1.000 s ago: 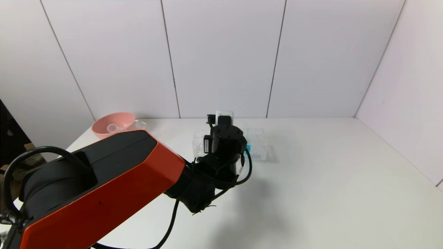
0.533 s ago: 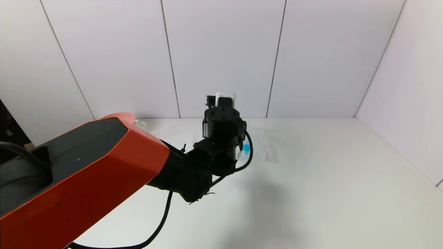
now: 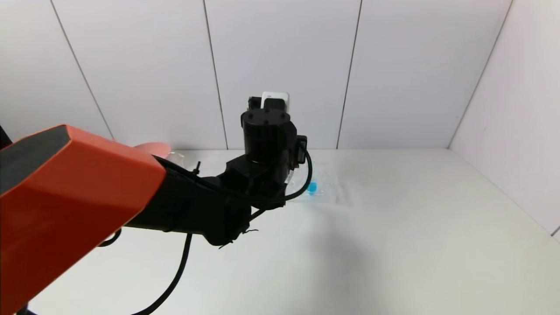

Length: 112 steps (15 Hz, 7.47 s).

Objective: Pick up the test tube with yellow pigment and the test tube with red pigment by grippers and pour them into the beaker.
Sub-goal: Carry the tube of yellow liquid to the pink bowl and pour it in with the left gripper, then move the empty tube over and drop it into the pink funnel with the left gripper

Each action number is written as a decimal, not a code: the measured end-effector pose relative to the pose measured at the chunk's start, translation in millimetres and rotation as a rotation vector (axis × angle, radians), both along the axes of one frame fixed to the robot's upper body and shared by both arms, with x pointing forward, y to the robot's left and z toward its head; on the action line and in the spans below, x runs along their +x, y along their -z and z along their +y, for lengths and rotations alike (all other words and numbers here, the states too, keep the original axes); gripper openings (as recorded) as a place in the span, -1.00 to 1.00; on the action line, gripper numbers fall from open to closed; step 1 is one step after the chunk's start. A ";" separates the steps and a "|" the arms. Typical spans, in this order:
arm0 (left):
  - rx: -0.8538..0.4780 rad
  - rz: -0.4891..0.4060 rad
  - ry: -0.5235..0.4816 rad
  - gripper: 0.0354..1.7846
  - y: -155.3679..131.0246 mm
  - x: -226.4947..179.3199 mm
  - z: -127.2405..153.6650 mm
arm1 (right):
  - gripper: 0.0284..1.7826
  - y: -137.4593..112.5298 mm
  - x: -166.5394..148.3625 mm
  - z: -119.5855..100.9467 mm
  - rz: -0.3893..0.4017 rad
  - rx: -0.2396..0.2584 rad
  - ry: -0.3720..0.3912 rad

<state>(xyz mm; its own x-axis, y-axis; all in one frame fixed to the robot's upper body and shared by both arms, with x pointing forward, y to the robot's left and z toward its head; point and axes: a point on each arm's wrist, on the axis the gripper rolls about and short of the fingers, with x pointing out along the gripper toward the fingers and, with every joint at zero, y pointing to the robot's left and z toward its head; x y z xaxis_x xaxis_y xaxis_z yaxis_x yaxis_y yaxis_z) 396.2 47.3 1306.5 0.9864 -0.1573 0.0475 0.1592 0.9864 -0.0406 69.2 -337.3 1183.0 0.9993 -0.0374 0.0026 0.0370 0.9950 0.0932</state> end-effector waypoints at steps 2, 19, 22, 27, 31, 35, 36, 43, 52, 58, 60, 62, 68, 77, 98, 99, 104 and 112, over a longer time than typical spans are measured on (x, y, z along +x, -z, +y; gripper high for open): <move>0.032 0.030 0.077 -0.56 -10.8 -12.9 15.9 | 0.92 0.0 0.0 0.0 0.000 0.000 0.000; 0.062 0.153 0.361 -0.56 -32.7 -75.1 346.9 | 0.92 0.0 0.0 0.0 0.000 0.000 0.000; 0.084 0.188 0.326 -0.56 -31.7 -56.3 371.3 | 0.92 0.0 0.0 0.0 0.000 0.000 0.000; 0.183 0.334 0.375 -0.56 -22.8 -15.7 392.5 | 0.92 0.0 0.0 0.0 0.000 0.000 0.000; 0.216 0.413 0.420 -0.56 -28.1 7.0 395.0 | 0.92 0.0 0.0 0.0 0.000 0.000 0.000; 0.293 0.477 0.427 -0.56 -41.5 26.1 383.8 | 0.92 0.0 0.0 0.0 0.000 0.000 0.000; 0.317 0.490 0.417 -0.56 -47.2 30.5 381.7 | 0.92 0.0 0.0 0.0 0.000 0.000 0.000; 0.484 0.682 0.385 -0.56 -67.1 48.5 369.0 | 0.92 0.0 0.0 0.0 0.000 0.000 0.000; 0.731 0.763 0.321 -0.56 -48.7 76.3 342.5 | 0.92 0.0 0.0 0.0 0.000 0.000 0.000; 0.910 0.804 0.281 -0.56 -43.0 85.5 317.5 | 0.92 0.0 0.0 0.0 0.000 0.000 0.000; 0.941 0.810 0.276 -0.56 -42.2 86.7 308.8 | 0.92 0.0 0.0 0.0 0.000 0.000 0.000; 0.972 0.814 0.273 -0.56 -41.9 87.3 300.4 | 0.92 0.0 0.0 0.0 0.000 0.000 0.000; 1.070 0.835 0.233 -0.56 -43.0 86.7 282.2 | 0.92 0.0 0.0 0.0 0.000 0.000 0.000; 1.195 0.853 0.126 -0.56 -48.5 86.4 277.2 | 0.92 0.0 0.0 0.0 0.000 0.000 0.000; 1.442 0.949 -0.024 -0.56 -32.6 96.8 245.6 | 0.92 0.0 0.0 0.0 0.000 0.000 0.000; 1.462 0.956 -0.036 -0.56 -31.9 96.9 243.1 | 0.92 0.0 0.0 0.0 0.000 0.000 0.000; 1.578 0.975 -0.083 -0.56 -28.1 99.5 229.8 | 0.92 0.0 0.0 0.0 0.000 0.000 0.000; 1.556 0.922 -0.101 -0.56 -30.7 101.9 223.1 | 0.92 0.0 0.0 0.0 0.000 0.000 0.000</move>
